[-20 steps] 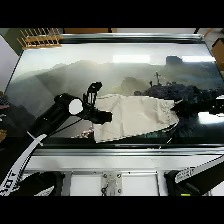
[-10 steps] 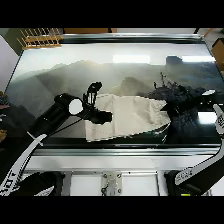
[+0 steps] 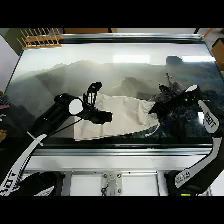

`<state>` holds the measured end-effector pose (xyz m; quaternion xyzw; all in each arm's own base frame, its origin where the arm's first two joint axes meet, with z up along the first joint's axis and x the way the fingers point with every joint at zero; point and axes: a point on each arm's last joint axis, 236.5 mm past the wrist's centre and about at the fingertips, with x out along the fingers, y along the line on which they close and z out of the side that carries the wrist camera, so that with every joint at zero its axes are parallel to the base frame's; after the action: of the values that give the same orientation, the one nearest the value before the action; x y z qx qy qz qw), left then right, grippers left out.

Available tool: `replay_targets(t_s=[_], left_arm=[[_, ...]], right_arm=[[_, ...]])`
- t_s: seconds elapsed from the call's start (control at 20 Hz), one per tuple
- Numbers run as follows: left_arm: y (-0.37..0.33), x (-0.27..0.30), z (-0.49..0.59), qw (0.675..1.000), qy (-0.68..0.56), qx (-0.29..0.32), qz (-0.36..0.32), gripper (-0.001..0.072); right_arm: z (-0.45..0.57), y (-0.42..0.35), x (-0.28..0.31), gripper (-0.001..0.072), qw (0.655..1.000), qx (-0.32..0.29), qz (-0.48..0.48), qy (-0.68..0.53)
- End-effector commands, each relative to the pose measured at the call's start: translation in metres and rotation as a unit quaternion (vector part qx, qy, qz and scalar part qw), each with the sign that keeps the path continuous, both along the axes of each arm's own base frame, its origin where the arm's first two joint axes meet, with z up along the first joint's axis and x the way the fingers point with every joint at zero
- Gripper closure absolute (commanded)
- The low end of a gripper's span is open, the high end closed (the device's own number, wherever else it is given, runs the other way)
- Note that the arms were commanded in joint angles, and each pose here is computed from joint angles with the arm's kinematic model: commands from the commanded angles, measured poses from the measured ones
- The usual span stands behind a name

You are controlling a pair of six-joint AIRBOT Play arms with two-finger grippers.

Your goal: Fold the clothes and pants, and hang the long-sleeved shirts on hangers.

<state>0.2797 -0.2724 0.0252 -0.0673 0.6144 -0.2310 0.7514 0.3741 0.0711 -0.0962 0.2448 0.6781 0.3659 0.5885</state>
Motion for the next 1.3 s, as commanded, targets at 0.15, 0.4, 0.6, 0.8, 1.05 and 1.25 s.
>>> replay_targets(t_s=[0.15, 0.4, 0.6, 0.8, 1.05, 1.25], left_arm=[[0.000, 0.001, 0.000, 1.000, -0.002, 0.000, 0.000, 0.0703], [0.000, 0.001, 0.000, 1.000, -0.002, 0.000, 0.000, 0.0704], [0.000, 0.001, 0.000, 1.000, -0.003, 0.000, 0.000, 0.0704], [0.000, 0.001, 0.000, 1.000, -0.003, 0.000, 0.000, 0.0704], [-0.003, 0.008, 0.002, 1.000, -0.016, -0.009, 0.005, 0.0704], [-0.004, 0.009, 0.003, 1.000, -0.017, -0.010, 0.006, 0.0704]], right_arm=[[0.002, 0.036, 0.005, 0.0580, 1.000, 0.008, 0.021, -0.016], [0.028, 0.012, 0.059, 0.0691, 0.992, -0.031, -0.065, -0.102], [0.095, -0.126, 0.128, 0.0691, 0.928, -0.174, -0.267, -0.193], [0.155, -0.288, 0.104, 0.0691, 0.813, -0.248, -0.494, -0.182], [0.147, -0.387, 0.001, 0.0691, 0.743, -0.290, -0.600, -0.063], [0.122, -0.399, -0.066, 0.0691, 0.716, -0.338, -0.610, 0.040]])
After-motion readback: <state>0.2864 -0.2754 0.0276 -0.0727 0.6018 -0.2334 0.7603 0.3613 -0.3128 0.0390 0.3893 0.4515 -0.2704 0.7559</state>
